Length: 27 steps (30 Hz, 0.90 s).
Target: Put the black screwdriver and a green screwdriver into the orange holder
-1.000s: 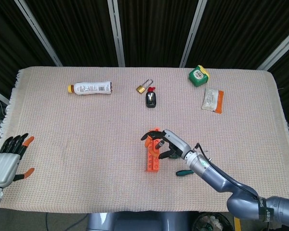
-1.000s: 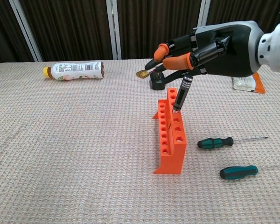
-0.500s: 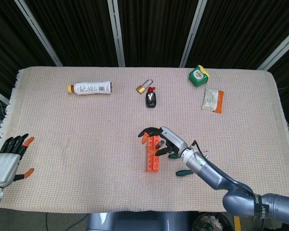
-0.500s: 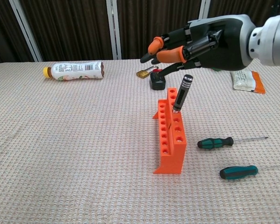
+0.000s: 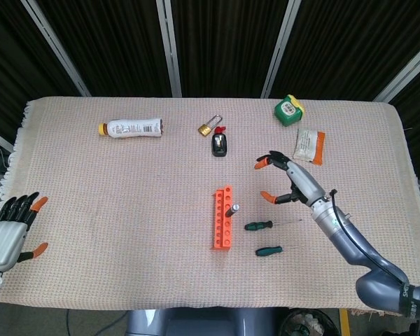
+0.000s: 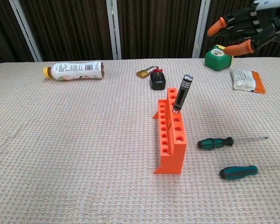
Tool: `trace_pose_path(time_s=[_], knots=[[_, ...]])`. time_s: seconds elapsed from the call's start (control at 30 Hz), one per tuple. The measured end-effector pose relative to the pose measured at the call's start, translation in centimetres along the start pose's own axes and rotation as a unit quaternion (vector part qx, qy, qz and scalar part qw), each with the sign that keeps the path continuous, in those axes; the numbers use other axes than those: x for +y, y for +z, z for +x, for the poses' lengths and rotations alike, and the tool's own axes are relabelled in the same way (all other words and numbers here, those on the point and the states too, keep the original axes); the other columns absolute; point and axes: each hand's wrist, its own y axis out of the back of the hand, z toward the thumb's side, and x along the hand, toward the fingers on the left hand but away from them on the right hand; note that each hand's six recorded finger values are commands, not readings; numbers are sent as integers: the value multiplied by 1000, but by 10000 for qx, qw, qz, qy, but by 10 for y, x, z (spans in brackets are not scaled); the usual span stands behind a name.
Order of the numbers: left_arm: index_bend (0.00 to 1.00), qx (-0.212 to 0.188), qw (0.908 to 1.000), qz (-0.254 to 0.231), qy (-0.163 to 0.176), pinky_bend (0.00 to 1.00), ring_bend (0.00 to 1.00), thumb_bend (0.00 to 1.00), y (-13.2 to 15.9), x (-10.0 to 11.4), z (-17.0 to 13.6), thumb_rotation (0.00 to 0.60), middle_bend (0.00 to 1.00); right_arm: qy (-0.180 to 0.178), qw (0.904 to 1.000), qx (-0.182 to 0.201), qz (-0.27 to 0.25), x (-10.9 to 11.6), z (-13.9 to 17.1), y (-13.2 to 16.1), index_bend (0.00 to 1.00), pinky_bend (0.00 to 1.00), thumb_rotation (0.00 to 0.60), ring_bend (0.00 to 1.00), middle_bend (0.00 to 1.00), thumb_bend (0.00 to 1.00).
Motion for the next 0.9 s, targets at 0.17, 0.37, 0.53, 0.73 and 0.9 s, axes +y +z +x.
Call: trace_pose_path(time_s=[0.17, 0.37, 0.53, 0.73, 0.9], knots=[[92, -17, 9998, 92, 151, 0, 0, 194, 1, 9, 0, 599, 0, 85, 9988, -245, 409, 2, 12, -27, 245, 44, 600, 0, 149, 200], [92, -22, 9998, 103, 145, 0, 0, 192, 3, 11, -6, 600, 0, -248, 9942, -261, 1017, 15, 30, -49, 288, 39, 600, 0, 149, 200], [92, 50, 9999, 94, 84, 0, 0, 194, 1, 8, -9, 600, 0, -590, 9792, -398, 1898, 22, 52, -73, 370, 26, 600, 0, 146, 200], [92, -46, 9999, 87, 57, 0, 0, 192, 8, 7, -7, 600, 0, -593, 9562, -605, 2801, 2, 67, -99, 395, 16, 600, 0, 138, 200], [97, -38, 9999, 116, 104, 0, 0, 193, 7, 11, -6, 600, 0, -331, 9465, -602, 3153, -26, 63, -107, 398, 0, 600, 0, 131, 199]])
